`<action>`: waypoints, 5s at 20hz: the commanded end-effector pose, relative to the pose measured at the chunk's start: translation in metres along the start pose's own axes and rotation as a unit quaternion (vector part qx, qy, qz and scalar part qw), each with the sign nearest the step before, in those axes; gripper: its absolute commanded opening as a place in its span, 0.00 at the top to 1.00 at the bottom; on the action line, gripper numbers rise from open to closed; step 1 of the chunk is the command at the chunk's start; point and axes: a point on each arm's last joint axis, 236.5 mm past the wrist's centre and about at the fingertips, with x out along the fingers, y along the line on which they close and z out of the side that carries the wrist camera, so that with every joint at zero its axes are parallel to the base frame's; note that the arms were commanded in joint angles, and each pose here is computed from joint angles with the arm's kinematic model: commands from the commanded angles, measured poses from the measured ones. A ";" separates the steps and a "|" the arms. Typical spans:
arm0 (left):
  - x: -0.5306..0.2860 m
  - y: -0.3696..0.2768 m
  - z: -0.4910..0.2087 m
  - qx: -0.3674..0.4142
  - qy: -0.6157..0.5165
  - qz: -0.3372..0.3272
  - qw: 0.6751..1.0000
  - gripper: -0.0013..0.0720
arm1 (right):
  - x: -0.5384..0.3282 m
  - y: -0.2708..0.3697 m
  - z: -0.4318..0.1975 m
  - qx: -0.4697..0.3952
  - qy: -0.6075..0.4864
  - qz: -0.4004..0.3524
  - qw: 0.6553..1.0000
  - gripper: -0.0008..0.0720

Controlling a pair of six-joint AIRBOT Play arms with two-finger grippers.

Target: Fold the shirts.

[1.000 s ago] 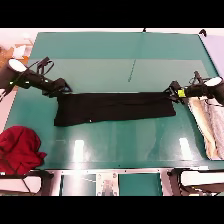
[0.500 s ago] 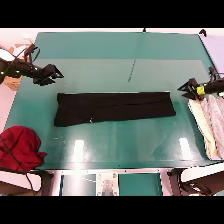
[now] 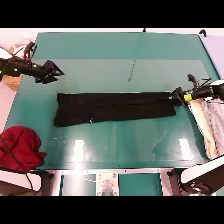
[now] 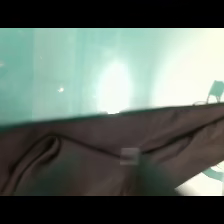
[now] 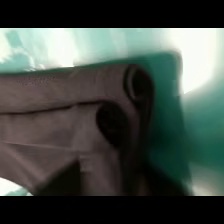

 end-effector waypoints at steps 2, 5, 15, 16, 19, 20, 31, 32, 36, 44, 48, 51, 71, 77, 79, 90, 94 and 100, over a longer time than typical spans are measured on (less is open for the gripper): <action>0.007 -0.021 -0.010 0.021 0.019 -0.027 0.999 0.95 | 0.008 0.016 0.001 -0.039 0.017 0.004 0.999 0.97; 0.046 -0.060 -0.037 0.081 0.057 -0.031 0.995 0.95 | -0.016 0.038 0.006 -0.056 0.010 0.006 0.998 0.97; 0.259 -0.187 -0.217 0.232 0.194 -0.066 0.951 0.95 | -0.168 0.195 -0.044 -0.188 -0.087 0.016 0.978 0.97; 0.269 -0.194 -0.226 0.236 0.199 -0.069 0.949 0.95 | -0.176 0.203 -0.050 -0.196 -0.095 0.015 0.976 0.97; 0.292 -0.218 -0.230 0.232 0.189 -0.088 0.950 0.95 | -0.192 0.224 -0.066 -0.214 -0.116 0.018 0.970 0.97; 0.298 -0.225 -0.226 0.222 0.180 -0.095 0.953 0.95 | -0.195 0.233 -0.071 -0.215 -0.119 0.029 0.969 0.97; 0.275 -0.248 -0.197 0.174 0.181 -0.135 0.959 0.95 | -0.185 0.273 -0.092 -0.229 -0.096 0.074 0.966 0.97; 0.258 -0.250 -0.183 0.175 0.176 -0.139 0.959 0.95 | -0.185 0.273 -0.090 -0.227 -0.100 0.074 0.966 0.97; 0.166 -0.203 -0.119 0.196 0.169 -0.067 0.964 0.95 | -0.164 0.295 -0.094 -0.217 -0.087 0.086 0.968 0.96; -0.020 -0.063 -0.016 0.127 0.070 0.159 0.977 0.95 | 0.035 0.397 -0.123 -0.249 -0.042 0.131 0.959 0.96; -0.054 -0.046 -0.009 0.105 0.052 0.171 0.978 0.95 | 0.188 0.431 -0.165 -0.227 -0.026 0.144 0.963 0.96; -0.055 -0.044 -0.009 0.111 0.055 0.172 0.977 0.95 | 0.279 0.426 -0.208 -0.245 0.006 0.125 0.962 0.35; -0.055 -0.045 -0.008 0.112 0.053 0.171 0.978 0.95 | 0.114 0.156 -0.039 -0.056 0.044 0.023 0.997 0.23; -0.055 -0.045 -0.011 0.111 0.058 0.170 0.977 0.95 | 0.148 0.184 -0.057 -0.078 0.069 0.057 0.993 0.29; -0.055 -0.045 -0.012 0.111 0.060 0.170 0.977 0.95 | 0.141 0.201 -0.053 -0.089 0.063 0.075 0.991 0.87; -0.055 -0.044 -0.014 0.110 0.064 0.171 0.977 0.95 | -0.173 0.260 0.031 -0.130 -0.235 0.105 0.957 0.97; -0.055 -0.044 -0.014 0.112 0.065 0.171 0.977 0.95 | -0.291 0.194 0.048 -0.046 -0.356 0.081 0.930 0.97; -0.055 -0.045 -0.014 0.111 0.065 0.170 0.977 0.95 | -0.369 0.089 0.021 0.078 -0.412 0.056 0.906 0.97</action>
